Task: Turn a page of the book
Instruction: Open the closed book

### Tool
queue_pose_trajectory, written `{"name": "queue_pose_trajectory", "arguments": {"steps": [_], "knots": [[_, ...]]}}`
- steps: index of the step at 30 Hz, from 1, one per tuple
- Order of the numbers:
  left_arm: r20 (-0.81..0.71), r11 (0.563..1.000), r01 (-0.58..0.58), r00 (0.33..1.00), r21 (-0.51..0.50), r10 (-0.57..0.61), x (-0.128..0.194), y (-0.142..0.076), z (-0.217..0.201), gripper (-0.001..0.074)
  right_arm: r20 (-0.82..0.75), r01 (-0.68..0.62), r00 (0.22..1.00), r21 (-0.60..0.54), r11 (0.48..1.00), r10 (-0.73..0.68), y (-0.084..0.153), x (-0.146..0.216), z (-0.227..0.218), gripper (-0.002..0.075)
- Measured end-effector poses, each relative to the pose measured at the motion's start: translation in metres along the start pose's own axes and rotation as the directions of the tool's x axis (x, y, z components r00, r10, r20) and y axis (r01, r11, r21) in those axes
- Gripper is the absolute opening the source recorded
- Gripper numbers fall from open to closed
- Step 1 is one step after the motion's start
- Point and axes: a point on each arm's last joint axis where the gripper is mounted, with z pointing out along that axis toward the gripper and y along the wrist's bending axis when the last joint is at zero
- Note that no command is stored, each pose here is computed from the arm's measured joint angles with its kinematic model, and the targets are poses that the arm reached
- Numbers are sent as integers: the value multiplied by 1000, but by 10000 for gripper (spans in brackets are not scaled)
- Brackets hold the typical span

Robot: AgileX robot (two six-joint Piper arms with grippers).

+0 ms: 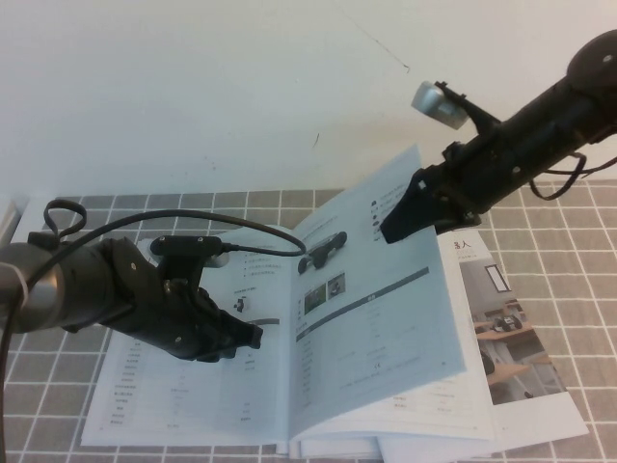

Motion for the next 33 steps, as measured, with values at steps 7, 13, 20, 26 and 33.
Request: {"name": "queue_pose_trajectory", "arguments": {"steps": [7,13,20,26,33], "knots": [[1,1000,5,1000,3,-5,0,0,0,-3,-46,63,997,-40,997,-65,30,-2,25,395],[-2,1000,3,1000,6,-3,0,0,0,-3,-31,139,990,-58,989,-141,56,-13,31,395],[22,1000,-3,1000,13,2,-2,-4,-11,-3,5,187,982,-86,979,-188,76,-22,31,395],[91,999,-31,995,40,27,-8,-14,-46,-3,4,183,983,-97,978,-184,76,-22,33,395],[201,986,-142,972,83,124,-10,-32,-110,-3,22,179,984,-123,976,-178,79,-24,32,395]]}}
